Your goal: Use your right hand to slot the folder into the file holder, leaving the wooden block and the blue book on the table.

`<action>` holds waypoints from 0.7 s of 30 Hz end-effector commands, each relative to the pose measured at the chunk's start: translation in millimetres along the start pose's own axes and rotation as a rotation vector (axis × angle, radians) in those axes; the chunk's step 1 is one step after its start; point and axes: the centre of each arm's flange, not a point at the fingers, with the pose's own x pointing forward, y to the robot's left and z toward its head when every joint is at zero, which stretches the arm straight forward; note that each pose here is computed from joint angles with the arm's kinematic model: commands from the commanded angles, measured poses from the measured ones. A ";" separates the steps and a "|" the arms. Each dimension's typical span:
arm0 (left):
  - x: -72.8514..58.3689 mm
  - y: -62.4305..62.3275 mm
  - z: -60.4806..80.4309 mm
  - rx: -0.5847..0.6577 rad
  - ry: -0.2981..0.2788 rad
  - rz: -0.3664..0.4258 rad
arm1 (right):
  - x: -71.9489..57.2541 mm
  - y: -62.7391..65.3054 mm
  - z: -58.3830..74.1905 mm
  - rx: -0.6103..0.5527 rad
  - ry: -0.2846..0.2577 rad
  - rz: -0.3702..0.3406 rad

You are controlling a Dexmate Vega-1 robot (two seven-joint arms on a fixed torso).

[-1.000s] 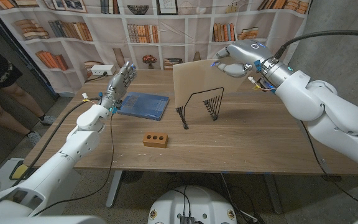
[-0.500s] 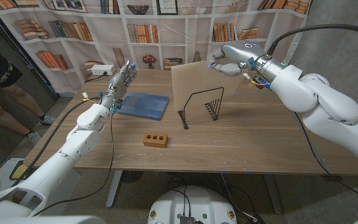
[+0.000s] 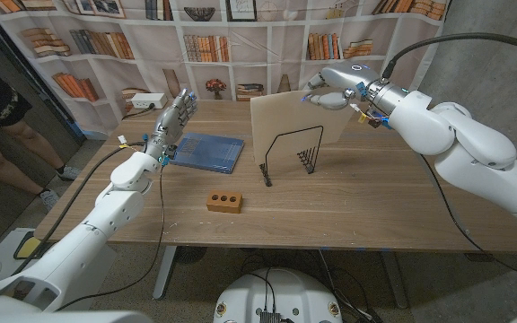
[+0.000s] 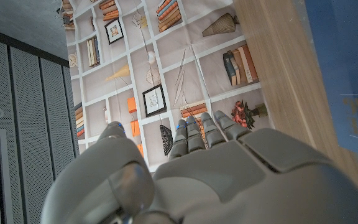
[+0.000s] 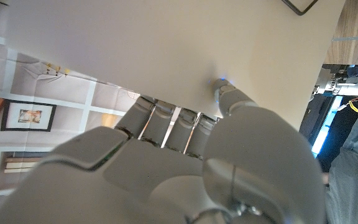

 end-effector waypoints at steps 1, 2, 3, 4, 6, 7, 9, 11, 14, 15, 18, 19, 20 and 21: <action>-7.6 -0.6 0.7 0.003 0.006 0.014 | 5.0 9.3 -11.0 0.032 0.006 0.019; -8.0 -0.5 0.9 0.004 0.005 0.014 | 5.1 10.2 -11.0 0.034 0.001 0.019; -8.3 -0.3 1.2 0.004 0.005 0.016 | 5.5 10.9 -10.2 0.035 -0.003 0.021; -8.5 0.0 1.4 0.005 0.005 0.017 | 5.8 11.5 -9.1 0.035 -0.009 0.022; -8.7 0.2 1.7 0.006 0.005 0.017 | 6.6 12.4 -7.0 0.029 -0.019 0.025; -8.6 0.2 1.7 0.005 0.005 0.017 | 7.1 12.8 -6.6 0.028 -0.022 0.026; -8.6 0.0 1.6 0.003 0.005 0.016 | 8.0 13.7 -6.8 0.029 -0.023 0.030; -8.6 -0.2 1.2 0.002 0.005 0.015 | 8.7 15.1 -7.8 0.034 -0.021 0.034; -8.4 -0.1 0.3 0.001 0.007 0.016 | 8.8 17.8 -9.1 0.045 -0.017 0.038; -8.3 0.0 0.2 0.001 0.007 0.017 | 8.8 18.7 -9.2 0.044 -0.018 0.039; -8.0 0.2 0.2 0.002 0.006 0.016 | 9.0 20.9 -9.2 0.049 -0.017 0.041; -7.8 0.3 0.4 0.003 0.004 0.016 | 9.1 21.8 -9.3 0.051 -0.016 0.041; -7.8 0.3 0.4 0.003 0.004 0.016 | 9.2 22.6 -9.5 0.053 -0.015 0.042; -7.7 0.4 0.4 0.003 0.004 0.016 | 9.4 23.5 -9.8 0.055 -0.014 0.043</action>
